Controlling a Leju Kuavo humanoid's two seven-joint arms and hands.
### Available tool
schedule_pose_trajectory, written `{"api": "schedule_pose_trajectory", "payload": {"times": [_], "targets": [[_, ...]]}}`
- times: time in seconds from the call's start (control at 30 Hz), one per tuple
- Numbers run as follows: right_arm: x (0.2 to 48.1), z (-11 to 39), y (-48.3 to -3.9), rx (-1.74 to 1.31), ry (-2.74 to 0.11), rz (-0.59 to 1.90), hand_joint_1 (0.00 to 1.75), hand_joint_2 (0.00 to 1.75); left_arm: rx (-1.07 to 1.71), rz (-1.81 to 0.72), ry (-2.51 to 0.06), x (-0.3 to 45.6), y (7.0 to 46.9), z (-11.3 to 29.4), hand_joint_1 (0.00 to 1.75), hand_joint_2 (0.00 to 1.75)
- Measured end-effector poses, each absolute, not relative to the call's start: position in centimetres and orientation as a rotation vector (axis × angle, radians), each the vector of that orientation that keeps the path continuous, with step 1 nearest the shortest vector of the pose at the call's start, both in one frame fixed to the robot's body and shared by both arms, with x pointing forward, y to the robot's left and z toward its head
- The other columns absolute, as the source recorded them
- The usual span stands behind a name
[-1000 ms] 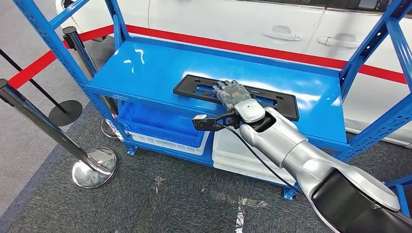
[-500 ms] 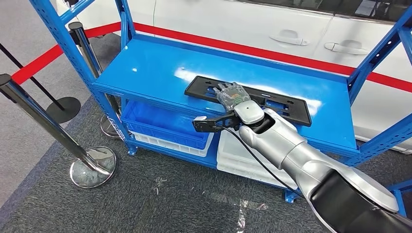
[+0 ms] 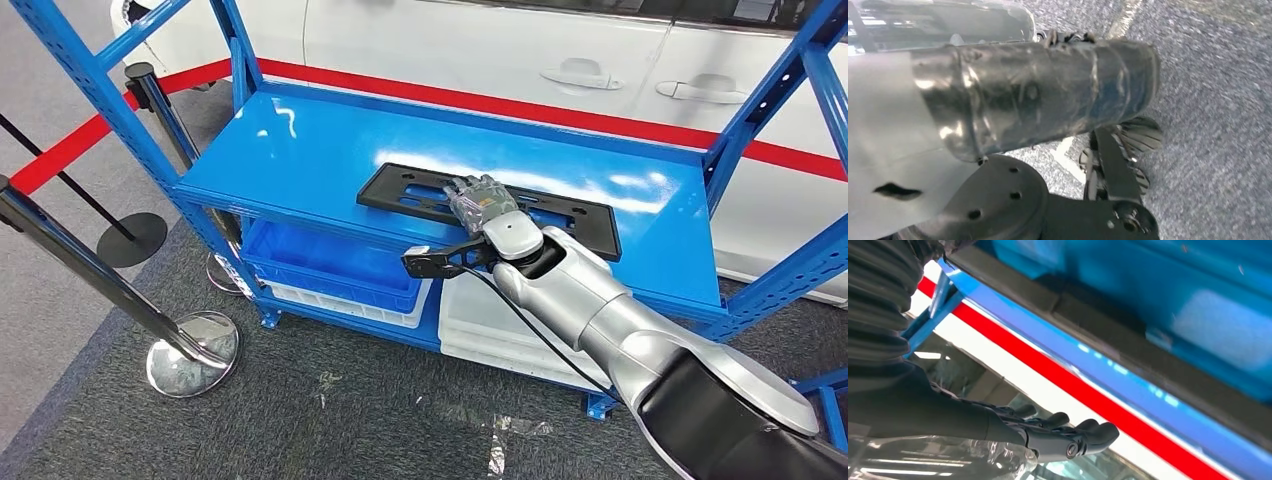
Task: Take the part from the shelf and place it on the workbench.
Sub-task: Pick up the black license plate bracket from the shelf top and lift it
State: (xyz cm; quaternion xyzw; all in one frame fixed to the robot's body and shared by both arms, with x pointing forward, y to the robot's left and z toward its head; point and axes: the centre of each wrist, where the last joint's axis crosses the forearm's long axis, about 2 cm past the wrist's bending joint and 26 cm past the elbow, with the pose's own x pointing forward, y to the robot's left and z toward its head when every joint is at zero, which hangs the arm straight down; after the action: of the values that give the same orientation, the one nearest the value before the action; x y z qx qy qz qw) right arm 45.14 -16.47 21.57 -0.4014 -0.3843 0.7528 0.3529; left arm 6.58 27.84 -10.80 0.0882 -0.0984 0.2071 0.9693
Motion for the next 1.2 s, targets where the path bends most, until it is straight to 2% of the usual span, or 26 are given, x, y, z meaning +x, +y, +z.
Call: {"api": "schedule_pose_trajectory", "payload": {"times": [0.87,0.9,1.0,1.03,1.2], "targets": [[45.6,19.7,-21.5,-1.121,-0.734,1.945,0.00,1.75,0.196,0.438,-0.190,6.5,28.0,-10.8,0.00,0.00],[45.6,19.5,-21.8,-1.123,-0.719,1.946,0.31,1.75,0.197,0.440,-0.189,6.5,28.0,-10.8,0.00,0.00],[45.2,18.4,-22.6,-1.116,-0.671,1.955,1.59,1.75,0.204,0.441,-0.187,6.5,28.0,-10.8,0.00,0.00],[45.1,18.1,-22.9,-1.112,-0.655,1.957,1.71,1.75,0.207,0.442,-0.186,6.4,28.0,-10.8,0.00,0.00],[44.9,17.4,-24.0,-1.092,-0.607,1.948,1.75,1.75,0.214,0.442,-0.193,6.6,28.0,-10.8,0.00,0.00]]}}
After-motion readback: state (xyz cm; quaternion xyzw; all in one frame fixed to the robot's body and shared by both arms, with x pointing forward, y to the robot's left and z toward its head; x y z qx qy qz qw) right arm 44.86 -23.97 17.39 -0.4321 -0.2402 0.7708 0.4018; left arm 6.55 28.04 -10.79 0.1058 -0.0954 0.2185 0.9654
